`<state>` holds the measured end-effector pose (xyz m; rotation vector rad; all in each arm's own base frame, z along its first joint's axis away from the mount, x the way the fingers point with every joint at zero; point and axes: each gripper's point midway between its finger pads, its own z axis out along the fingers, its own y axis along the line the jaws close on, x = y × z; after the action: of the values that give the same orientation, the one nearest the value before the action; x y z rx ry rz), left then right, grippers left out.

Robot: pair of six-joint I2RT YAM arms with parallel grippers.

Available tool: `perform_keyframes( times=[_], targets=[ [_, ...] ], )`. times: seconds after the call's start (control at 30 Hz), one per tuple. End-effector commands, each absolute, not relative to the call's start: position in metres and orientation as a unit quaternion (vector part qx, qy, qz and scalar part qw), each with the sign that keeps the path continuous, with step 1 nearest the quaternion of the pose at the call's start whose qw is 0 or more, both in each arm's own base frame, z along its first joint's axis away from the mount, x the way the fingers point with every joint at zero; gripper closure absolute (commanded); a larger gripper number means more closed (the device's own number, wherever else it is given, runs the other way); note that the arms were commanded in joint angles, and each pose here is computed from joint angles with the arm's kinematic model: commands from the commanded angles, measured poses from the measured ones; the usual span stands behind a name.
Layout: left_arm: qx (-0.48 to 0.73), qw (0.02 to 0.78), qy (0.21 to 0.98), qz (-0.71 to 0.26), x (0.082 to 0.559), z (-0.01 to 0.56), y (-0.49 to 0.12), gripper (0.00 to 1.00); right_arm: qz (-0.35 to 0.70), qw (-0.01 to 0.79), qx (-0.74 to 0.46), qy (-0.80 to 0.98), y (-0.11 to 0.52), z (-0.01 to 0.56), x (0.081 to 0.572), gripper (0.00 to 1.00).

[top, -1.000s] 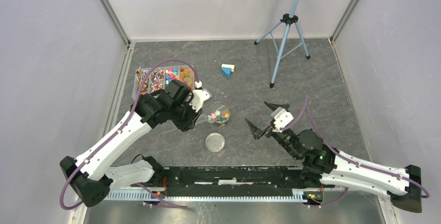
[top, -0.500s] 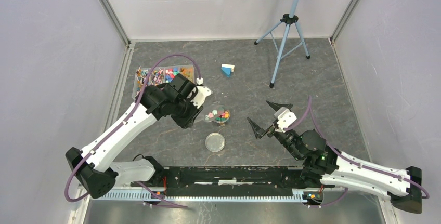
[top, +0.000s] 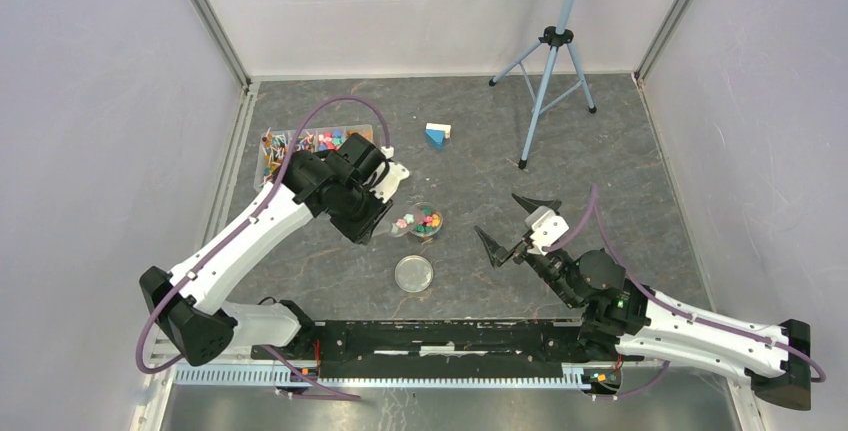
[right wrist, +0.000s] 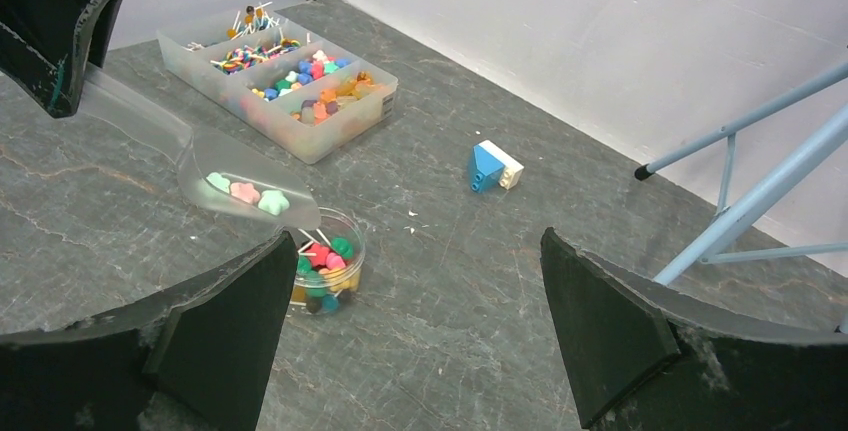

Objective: Pack the candies
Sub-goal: Place the fake candies in the packing bottle.

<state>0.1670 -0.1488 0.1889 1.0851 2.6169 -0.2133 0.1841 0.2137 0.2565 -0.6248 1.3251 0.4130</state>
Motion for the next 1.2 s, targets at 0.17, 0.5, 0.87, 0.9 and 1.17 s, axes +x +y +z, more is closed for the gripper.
perform_keyframes(
  times=[0.17,0.5,0.87,0.9,1.17],
  targets=[
    [0.358,0.137,0.921,-0.064,0.171,0.203,-0.157,0.98,0.186,0.736,-0.27,0.592,0.212,0.265,0.186,0.02],
    [0.355,0.114,0.927,-0.033,0.175,0.204,-0.16,0.98,0.176,0.738,-0.271,0.593,0.211,0.26,0.188,0.02],
    [0.35,0.12,0.929,-0.023,0.18,0.209,-0.161,0.98,0.17,0.739,-0.272,0.592,0.209,0.258,0.189,0.02],
    [0.349,0.125,0.928,-0.025,0.181,0.21,-0.162,0.98,0.171,0.739,-0.272,0.592,0.209,0.258,0.189,0.02],
    [0.341,0.201,0.917,-0.042,0.197,0.231,-0.17,0.98,0.18,0.735,-0.27,0.595,0.211,0.254,0.187,0.02]
  ],
)
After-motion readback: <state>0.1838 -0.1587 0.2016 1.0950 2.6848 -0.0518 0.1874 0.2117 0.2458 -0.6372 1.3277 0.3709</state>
